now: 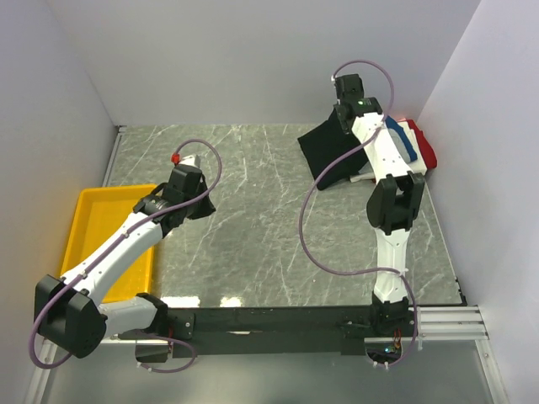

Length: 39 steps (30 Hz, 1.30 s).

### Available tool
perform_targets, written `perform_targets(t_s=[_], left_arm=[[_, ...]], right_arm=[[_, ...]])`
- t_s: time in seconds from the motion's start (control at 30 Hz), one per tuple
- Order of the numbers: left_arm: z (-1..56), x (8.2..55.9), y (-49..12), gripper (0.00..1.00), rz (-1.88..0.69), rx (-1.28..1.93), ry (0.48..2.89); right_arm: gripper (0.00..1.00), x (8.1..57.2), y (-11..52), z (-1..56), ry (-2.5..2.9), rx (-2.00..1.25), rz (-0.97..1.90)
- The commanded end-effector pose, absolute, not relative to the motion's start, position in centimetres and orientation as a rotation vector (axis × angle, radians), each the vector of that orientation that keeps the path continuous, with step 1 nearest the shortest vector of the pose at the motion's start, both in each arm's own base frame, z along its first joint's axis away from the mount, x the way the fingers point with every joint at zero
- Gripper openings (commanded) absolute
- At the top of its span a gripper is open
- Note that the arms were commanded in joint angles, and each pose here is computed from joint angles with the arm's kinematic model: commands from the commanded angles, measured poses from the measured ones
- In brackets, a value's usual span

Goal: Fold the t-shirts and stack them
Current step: Neatly place the folded tshirt to the corner

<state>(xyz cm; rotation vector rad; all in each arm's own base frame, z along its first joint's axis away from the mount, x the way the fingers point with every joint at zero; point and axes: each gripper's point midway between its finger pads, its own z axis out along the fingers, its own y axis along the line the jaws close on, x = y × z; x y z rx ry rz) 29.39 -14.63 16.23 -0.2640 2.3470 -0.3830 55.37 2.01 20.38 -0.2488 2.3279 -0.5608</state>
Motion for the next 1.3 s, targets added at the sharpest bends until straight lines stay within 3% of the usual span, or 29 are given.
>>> perform_targets(t_s=[0.0, 0.77, 1.27], left_arm=[[16.6, 29.6, -14.9, 0.01, -0.409, -0.234, 2.327], [15.8, 29.5, -14.9, 0.00, -0.413, -0.238, 2.351], [14.7, 29.5, -15.6, 0.01, -0.432, -0.222, 2.388]], right_arm=[[0.00, 54.7, 0.5, 29.8, 2.132, -0.148, -0.596], [0.00, 52.9, -3.2, 36.7, 1.979, -0.038, -0.638], [0.00, 55.4, -7.7, 29.9, 2.088, 0.061, -0.689]])
